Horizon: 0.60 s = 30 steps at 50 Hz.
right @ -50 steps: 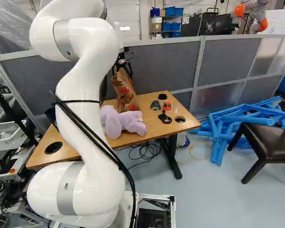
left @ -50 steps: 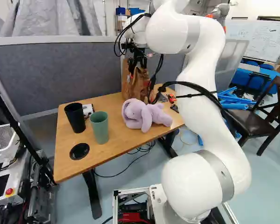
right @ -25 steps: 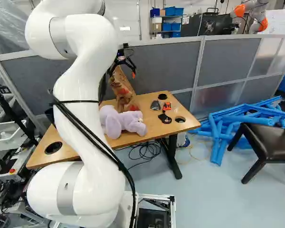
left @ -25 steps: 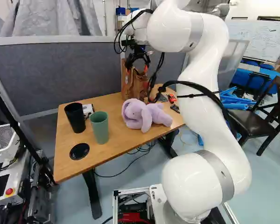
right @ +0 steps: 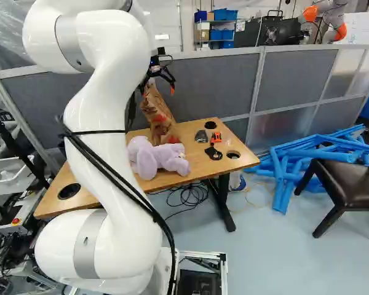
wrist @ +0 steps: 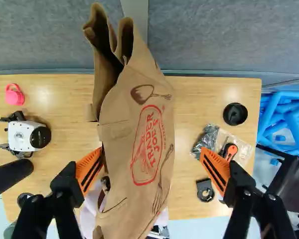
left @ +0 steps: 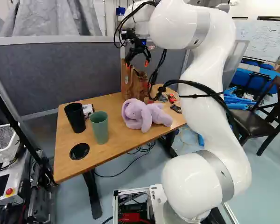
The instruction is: Pick up the bag on the ground and place it on the table
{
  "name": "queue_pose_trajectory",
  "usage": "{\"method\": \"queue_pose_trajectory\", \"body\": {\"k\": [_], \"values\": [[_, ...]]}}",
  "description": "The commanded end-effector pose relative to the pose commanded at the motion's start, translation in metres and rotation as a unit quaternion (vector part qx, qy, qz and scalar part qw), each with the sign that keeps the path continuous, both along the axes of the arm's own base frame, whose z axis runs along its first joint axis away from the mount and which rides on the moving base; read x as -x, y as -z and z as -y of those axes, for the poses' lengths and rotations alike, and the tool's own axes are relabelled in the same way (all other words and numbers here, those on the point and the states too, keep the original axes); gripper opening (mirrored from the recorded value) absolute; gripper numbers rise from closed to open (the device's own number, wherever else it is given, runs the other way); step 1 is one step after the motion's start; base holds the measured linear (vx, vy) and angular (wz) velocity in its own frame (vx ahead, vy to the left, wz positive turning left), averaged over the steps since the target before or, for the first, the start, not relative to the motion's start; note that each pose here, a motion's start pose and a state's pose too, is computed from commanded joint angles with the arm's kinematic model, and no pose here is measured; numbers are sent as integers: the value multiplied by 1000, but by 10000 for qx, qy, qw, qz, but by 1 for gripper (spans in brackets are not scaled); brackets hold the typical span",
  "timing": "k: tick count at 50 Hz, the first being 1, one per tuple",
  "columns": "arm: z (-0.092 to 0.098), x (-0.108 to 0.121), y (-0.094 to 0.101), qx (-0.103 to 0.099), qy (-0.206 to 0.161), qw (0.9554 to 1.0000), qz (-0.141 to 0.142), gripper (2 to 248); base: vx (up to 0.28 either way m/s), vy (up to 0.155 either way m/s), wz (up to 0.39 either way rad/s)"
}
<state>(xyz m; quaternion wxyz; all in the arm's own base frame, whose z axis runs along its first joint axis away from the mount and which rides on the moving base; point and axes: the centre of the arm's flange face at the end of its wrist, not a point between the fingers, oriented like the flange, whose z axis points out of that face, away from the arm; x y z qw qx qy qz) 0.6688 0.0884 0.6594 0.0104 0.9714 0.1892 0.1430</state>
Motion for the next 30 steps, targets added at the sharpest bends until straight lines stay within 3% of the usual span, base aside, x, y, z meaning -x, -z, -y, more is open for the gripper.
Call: {"method": "queue_pose_trajectory", "body": {"k": [30], "values": [[2,16,-43,-46,0,9994,344,247,0,0,0]]}}
